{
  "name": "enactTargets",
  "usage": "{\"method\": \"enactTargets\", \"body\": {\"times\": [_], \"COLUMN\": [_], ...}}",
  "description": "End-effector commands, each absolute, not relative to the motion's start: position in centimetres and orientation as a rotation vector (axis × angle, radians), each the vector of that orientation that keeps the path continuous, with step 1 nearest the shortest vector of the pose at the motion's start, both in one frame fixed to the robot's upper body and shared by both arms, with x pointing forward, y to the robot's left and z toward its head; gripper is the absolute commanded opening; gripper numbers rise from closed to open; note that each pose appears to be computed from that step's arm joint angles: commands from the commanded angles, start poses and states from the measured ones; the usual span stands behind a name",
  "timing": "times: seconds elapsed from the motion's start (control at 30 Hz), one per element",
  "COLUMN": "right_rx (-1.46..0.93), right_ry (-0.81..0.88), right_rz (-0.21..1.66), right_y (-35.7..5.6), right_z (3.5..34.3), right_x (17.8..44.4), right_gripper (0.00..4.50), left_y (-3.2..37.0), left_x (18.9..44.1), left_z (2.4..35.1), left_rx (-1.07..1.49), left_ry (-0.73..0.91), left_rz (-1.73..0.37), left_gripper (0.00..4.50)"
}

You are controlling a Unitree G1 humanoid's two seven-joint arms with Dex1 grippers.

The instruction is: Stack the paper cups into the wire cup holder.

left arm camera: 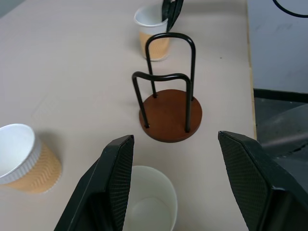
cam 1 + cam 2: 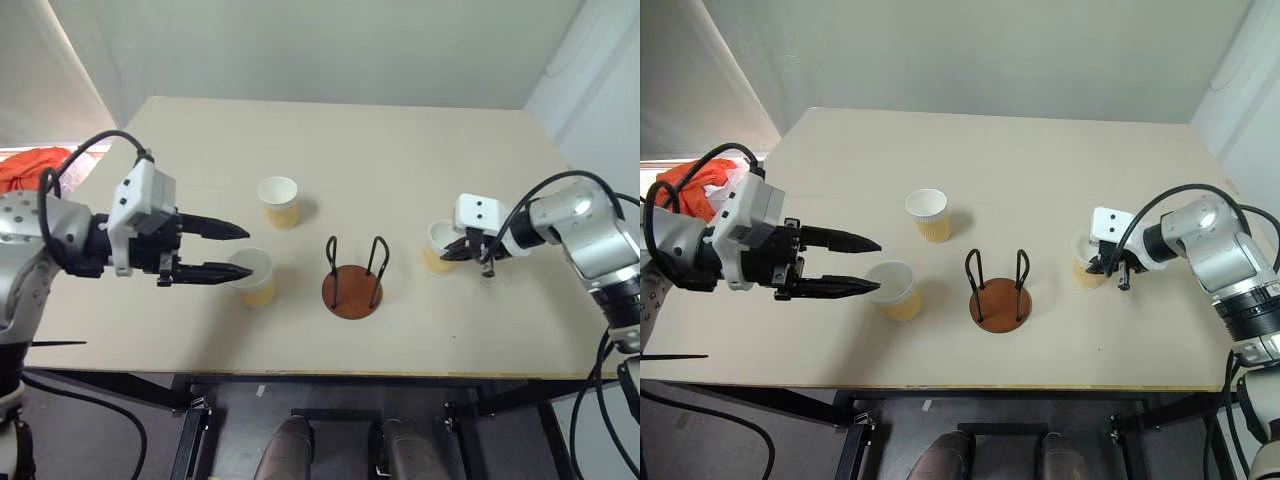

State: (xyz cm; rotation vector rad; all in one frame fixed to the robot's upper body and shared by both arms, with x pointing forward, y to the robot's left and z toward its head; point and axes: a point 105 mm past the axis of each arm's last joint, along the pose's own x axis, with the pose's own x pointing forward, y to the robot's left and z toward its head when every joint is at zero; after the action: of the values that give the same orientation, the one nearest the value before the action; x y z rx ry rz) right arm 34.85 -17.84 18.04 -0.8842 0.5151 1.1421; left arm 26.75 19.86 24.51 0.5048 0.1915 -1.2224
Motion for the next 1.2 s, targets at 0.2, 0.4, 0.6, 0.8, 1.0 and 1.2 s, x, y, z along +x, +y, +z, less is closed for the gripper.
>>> {"method": "enactTargets", "body": {"times": [0.2, 0.4, 0.6, 0.8, 1.0, 1.2], "right_rx": [-0.847, -0.900, -0.919, -0.923, -0.939, -0.889], "right_ry": [0.047, 0.029, 0.078, 0.106, 0.122, 0.085], "right_rz": [1.410, 1.585, 1.652, 1.699, 1.686, 1.697], "right_y": [-11.0, -7.4, -7.1, -7.1, -6.9, -6.6], "right_z": [30.5, 29.3, 27.6, 26.4, 25.8, 26.6], "right_x": [31.0, 29.6, 28.9, 28.5, 29.0, 28.6], "right_gripper": [0.05, 0.05, 0.05, 0.05, 1.35, 3.45], "left_y": [20.4, 20.1, 20.2, 20.3, 21.0, 21.6], "left_x": [26.3, 26.2, 25.7, 25.3, 25.8, 27.5], "left_z": [25.9, 25.7, 25.5, 25.3, 24.3, 24.7], "left_rx": [0.554, 0.556, 0.554, 0.559, 0.645, 0.813], "left_ry": [0.155, 0.157, 0.164, 0.174, 0.244, 0.281], "left_rz": [-1.189, -1.205, -1.200, -1.192, -1.174, -1.117], "left_gripper": [3.06, 3.06, 3.06, 3.06, 3.06, 3.06]}}
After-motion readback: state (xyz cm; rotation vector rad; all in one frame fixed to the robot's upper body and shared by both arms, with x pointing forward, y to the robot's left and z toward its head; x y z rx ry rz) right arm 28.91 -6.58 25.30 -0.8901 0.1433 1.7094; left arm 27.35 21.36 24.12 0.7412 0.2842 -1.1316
